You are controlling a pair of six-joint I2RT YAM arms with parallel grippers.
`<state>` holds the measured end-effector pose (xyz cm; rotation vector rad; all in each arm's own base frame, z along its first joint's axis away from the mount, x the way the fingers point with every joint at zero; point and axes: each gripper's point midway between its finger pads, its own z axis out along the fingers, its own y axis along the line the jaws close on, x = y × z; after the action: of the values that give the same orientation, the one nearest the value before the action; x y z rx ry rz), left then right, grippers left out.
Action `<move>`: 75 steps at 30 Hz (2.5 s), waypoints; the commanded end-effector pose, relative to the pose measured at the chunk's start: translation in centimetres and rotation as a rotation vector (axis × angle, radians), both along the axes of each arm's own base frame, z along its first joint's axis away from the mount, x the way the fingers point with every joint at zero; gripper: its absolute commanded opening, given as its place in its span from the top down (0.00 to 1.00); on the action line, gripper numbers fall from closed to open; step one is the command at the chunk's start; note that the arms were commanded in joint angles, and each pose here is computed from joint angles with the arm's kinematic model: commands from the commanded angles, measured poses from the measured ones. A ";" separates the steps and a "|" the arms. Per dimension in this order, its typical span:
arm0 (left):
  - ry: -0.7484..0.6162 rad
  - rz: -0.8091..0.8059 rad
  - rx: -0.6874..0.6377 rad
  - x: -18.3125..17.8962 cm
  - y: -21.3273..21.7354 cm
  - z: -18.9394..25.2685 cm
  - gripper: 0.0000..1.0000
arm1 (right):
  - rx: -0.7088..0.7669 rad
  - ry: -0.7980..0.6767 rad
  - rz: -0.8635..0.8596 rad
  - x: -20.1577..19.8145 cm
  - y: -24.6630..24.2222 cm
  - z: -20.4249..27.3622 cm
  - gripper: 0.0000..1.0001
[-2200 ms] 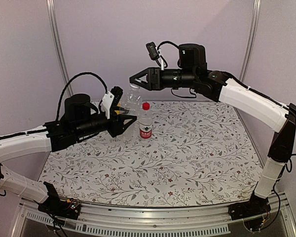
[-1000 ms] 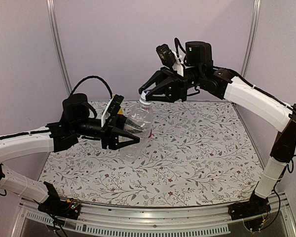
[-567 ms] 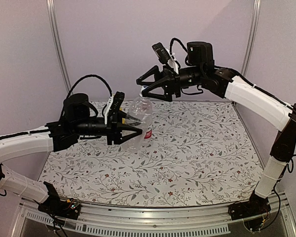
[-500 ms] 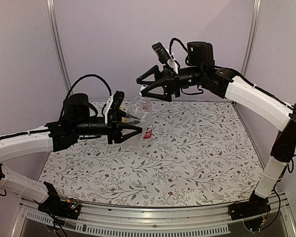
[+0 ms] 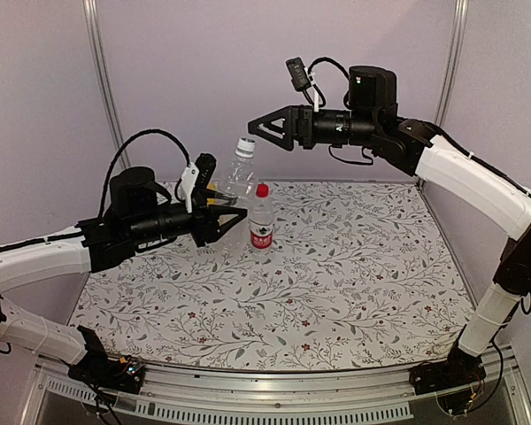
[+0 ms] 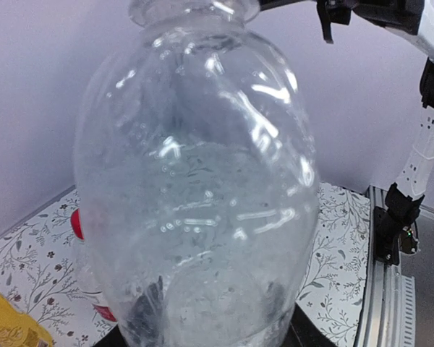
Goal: Unscrew the bottle caps
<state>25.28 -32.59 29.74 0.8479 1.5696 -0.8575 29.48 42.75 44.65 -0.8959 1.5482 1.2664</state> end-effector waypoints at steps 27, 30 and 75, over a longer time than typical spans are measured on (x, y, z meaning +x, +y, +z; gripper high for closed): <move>-0.069 0.165 0.021 1.7 1.7 1.6 0.54 | -0.014 0.103 -0.025 0.5 4.4 -2.1 0.53; -0.070 0.167 0.023 1.7 1.7 1.6 0.54 | -0.016 0.106 -0.013 0.3 4.6 -2.3 0.57; -0.014 -0.702 -0.142 -11.5 -2.1 3.1 0.51 | 0.103 -0.335 0.744 -10.6 -2.0 -0.1 0.85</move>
<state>14.87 -34.95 31.10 1.2685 1.2977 -1.4224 18.01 41.66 43.34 -1.6346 0.9076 1.6142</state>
